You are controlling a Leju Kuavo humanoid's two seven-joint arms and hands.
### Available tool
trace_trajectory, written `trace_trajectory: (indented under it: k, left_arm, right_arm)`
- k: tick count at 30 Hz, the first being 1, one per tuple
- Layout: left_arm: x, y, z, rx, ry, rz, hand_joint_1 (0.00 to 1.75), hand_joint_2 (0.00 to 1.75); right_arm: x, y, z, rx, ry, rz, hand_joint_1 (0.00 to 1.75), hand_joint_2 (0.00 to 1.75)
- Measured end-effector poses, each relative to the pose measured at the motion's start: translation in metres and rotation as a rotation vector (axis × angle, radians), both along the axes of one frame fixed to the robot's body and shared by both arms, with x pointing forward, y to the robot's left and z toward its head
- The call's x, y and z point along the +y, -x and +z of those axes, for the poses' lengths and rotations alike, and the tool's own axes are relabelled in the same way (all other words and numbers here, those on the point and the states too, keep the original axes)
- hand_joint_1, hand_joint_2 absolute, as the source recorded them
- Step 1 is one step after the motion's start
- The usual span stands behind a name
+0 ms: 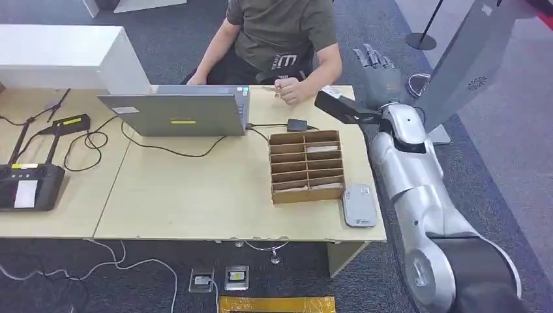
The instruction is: Pass the card to the sensor for recognition and then transmit it.
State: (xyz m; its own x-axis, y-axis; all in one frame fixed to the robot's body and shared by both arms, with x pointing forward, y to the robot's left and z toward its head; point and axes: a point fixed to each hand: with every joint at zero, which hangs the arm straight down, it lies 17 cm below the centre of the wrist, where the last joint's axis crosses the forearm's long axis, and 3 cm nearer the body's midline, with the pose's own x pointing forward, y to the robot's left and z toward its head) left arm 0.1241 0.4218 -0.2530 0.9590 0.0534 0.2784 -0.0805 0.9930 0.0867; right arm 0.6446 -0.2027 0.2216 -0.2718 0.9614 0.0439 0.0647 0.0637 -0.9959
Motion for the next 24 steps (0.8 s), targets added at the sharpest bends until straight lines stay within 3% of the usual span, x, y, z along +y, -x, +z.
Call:
trace_trajectory:
  k: [4, 9, 14, 19, 24]
  left_arm:
    - [0.001, 0.002, 0.000, 0.000, -0.003, 0.012, 0.00, 0.00]
    - [0.004, 0.004, -0.001, 0.000, -0.005, 0.045, 0.00, 0.00]
    - [0.006, 0.008, -0.002, 0.019, -0.009, 0.070, 0.00, 0.00]
    - [0.005, 0.006, -0.002, 0.022, -0.006, 0.086, 0.00, 0.00]
    - [0.002, 0.009, -0.003, 0.035, -0.006, 0.085, 0.00, 0.00]
  right_arm:
    - [-0.088, -0.006, -0.004, 0.006, 0.048, -0.136, 0.00, 0.00]
    - [-0.245, 0.012, -0.007, 0.015, 0.108, -0.377, 0.00, 0.00]
    - [-0.387, 0.068, -0.020, 0.053, 0.147, -0.604, 0.00, 0.00]
    - [-0.469, 0.118, -0.032, 0.114, 0.177, -0.776, 0.00, 0.00]
    - [-0.541, 0.193, -0.069, 0.228, 0.183, -0.933, 0.00, 0.00]
